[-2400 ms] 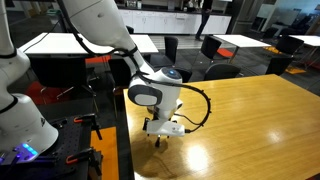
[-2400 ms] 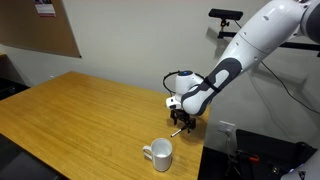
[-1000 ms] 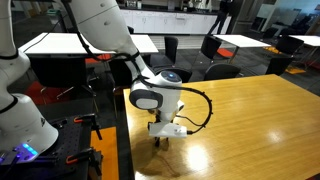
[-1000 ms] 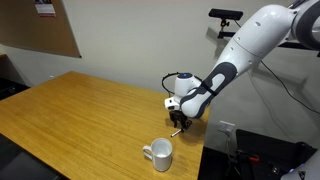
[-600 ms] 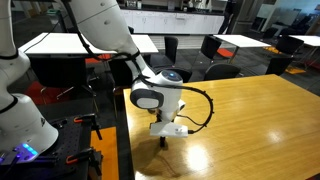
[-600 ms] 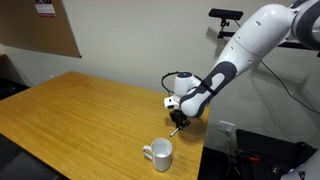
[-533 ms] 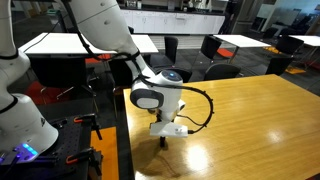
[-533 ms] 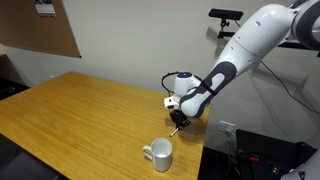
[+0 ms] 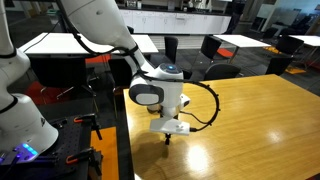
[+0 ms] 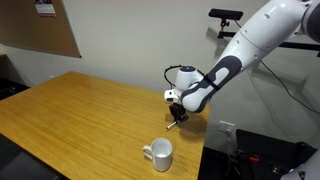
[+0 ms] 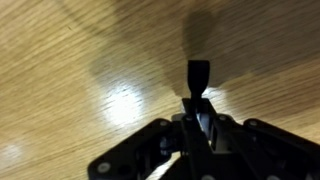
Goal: Move the pen to the right
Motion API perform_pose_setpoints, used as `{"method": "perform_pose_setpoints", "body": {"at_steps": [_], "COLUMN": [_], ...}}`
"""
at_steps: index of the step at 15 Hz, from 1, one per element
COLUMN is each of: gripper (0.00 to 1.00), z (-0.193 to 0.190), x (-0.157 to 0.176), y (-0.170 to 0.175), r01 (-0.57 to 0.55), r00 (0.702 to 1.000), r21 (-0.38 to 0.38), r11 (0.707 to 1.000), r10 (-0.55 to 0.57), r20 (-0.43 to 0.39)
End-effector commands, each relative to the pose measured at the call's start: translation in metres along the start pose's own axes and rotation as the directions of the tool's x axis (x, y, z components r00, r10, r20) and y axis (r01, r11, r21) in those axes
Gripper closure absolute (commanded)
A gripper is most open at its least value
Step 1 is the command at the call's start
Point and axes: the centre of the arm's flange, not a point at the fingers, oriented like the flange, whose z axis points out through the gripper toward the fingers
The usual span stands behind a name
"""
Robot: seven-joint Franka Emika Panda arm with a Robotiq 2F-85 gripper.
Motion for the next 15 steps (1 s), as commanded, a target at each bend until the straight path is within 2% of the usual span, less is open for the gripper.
{"method": "perform_pose_setpoints", "body": {"at_steps": [1,6,15], "gripper": [0.97,0.97,0.97], "z": [-0.036,-0.059,-0.086], "x": [-0.016,-0.041,-0.088], "y": [-0.003,0.008,0.019], "r01": [-0.110,-0.245,-0.404], "r00": [0.994,0.969,0.914], "r21": [-0.066,-0.094,-0.122], "r11": [0.992,0.965,0.906], "r10": [0.109,0.241,0.395], "r20": [-0.015,-0.051,-0.091]}}
